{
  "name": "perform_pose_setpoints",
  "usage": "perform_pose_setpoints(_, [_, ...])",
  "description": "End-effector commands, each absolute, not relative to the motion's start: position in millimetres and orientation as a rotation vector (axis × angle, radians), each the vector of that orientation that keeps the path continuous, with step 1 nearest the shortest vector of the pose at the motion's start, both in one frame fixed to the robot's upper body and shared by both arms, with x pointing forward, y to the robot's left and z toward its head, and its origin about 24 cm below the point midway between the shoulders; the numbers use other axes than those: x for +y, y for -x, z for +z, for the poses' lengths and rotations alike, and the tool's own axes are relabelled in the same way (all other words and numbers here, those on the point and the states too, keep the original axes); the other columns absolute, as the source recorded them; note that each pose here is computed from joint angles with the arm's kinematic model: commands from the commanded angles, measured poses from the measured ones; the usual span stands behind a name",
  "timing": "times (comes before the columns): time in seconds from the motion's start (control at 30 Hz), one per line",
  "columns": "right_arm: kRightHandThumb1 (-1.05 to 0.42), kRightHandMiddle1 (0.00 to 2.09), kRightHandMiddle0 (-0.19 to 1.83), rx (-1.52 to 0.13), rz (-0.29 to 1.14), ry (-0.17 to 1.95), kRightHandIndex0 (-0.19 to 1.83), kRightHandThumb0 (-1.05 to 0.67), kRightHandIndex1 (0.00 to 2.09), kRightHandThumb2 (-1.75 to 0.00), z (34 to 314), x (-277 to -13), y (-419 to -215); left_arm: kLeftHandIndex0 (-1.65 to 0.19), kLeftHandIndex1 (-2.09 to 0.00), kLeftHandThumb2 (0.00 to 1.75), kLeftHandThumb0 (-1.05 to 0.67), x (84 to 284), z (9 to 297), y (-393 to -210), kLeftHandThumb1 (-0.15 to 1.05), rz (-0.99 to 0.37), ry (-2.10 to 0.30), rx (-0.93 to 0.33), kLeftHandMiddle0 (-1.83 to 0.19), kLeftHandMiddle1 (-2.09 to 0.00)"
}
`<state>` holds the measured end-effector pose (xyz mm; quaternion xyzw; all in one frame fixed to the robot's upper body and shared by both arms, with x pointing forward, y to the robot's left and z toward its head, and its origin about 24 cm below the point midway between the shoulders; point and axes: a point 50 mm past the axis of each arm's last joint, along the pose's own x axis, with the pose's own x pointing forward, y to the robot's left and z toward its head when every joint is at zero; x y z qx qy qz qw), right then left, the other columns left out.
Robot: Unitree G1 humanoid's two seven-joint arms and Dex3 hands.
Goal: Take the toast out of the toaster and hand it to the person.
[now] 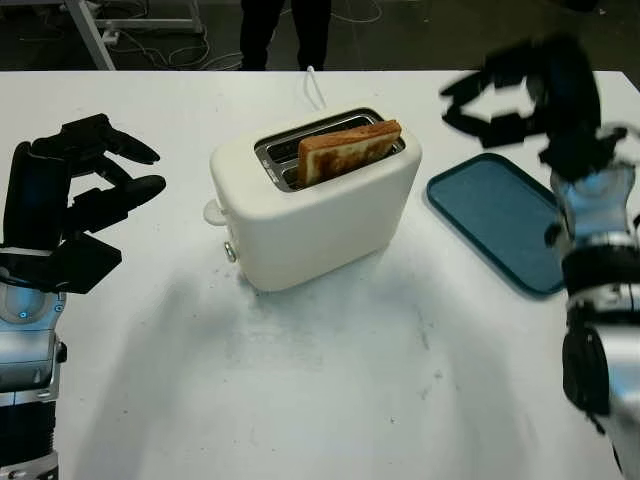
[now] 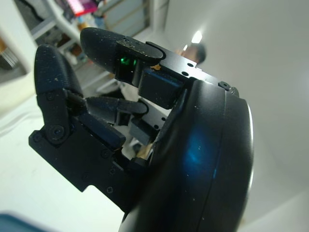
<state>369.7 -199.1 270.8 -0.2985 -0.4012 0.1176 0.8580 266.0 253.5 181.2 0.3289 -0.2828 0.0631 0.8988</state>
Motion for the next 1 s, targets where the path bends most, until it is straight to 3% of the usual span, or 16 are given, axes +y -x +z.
perform_pose_setpoints(0.0, [-0.32, 0.09, 1.34, -0.875, 0.282, 0.688, 1.21, -0.76, 0.66, -0.42, 294, -191, -369, -0.82, -0.99, 0.09, -0.84, 253.6, 182, -265.7, 0.92, 0.129, -0.675, -0.593, -0.99, -1.16])
perform_pose_setpoints(0.07, [-0.43, 0.10, 1.31, -0.897, 0.314, 0.748, 1.17, -0.90, 0.65, -0.20, 307, -183, -368, -0.82, -0.99, 0.09, -0.84, 253.7, 182, -265.4, 0.92, 0.131, -0.676, -0.591, -0.99, -1.16])
perform_pose_setpoints(0.17, [-0.51, 0.10, 1.26, -0.911, 0.394, 0.830, 1.09, -1.03, 0.66, -0.05, 321, -167, -366, -0.82, -0.99, 0.09, -0.84, 254.0, 182, -265.3, 0.92, 0.128, -0.673, -0.593, -0.99, -1.15])
perform_pose_setpoints(0.33, [-0.56, 0.05, 1.15, -0.853, 0.540, 1.109, 0.95, -1.05, 0.63, -0.03, 334, -142, -361, -0.83, -0.98, 0.07, -0.83, 253.8, 183, -265.7, 0.92, 0.127, -0.666, -0.598, -0.99, -1.15])
perform_pose_setpoints(0.4, [-0.60, 0.03, 1.09, -0.819, 0.596, 1.228, 0.76, -1.05, 0.81, -0.01, 336, -132, -359, -0.83, -0.98, 0.07, -0.83, 254.0, 182, -265.9, 0.92, 0.127, -0.667, -0.600, -0.99, -1.15])
perform_pose_setpoints(0.63, [-0.53, 0.09, 1.05, -0.747, 0.711, 1.376, 0.53, -1.05, 1.19, 0.00, 327, -101, -355, -0.83, -0.97, 0.08, -0.84, 254.0, 182, -265.6, 0.92, 0.129, -0.669, -0.595, -0.99, -1.15])
perform_pose_setpoints(0.67, [-0.52, 0.16, 1.01, -0.747, 0.718, 1.381, 0.51, -1.05, 1.22, 0.00, 324, -99, -355, -0.83, -0.97, 0.08, -0.84, 254.0, 182, -265.6, 0.92, 0.129, -0.669, -0.594, -0.99, -1.15])
perform_pose_setpoints(0.73, [-0.52, 0.68, 0.74, -0.751, 0.726, 1.393, 0.49, -1.05, 1.26, 0.00, 320, -94, -356, -0.83, -0.97, 0.08, -0.84, 254.1, 182, -265.5, 0.92, 0.131, -0.672, -0.594, -0.99, -1.15])
perform_pose_setpoints(0.8, [-0.50, 0.91, 0.62, -0.754, 0.737, 1.387, 0.49, -1.05, 1.27, 0.00, 316, -90, -356, -0.83, -0.97, 0.08, -0.84, 254.3, 181, -265.5, 0.92, 0.132, -0.674, -0.597, -0.99, -1.15])
perform_pose_setpoints(0.97, [-0.50, 1.07, 0.49, -0.792, 0.743, 1.378, 0.46, -1.05, 1.31, 0.00, 304, -87, -354, -0.83, -0.97, 0.08, -0.85, 254.1, 181, -265.0, 0.92, 0.134, -0.668, -0.594, -1.00, -1.15])
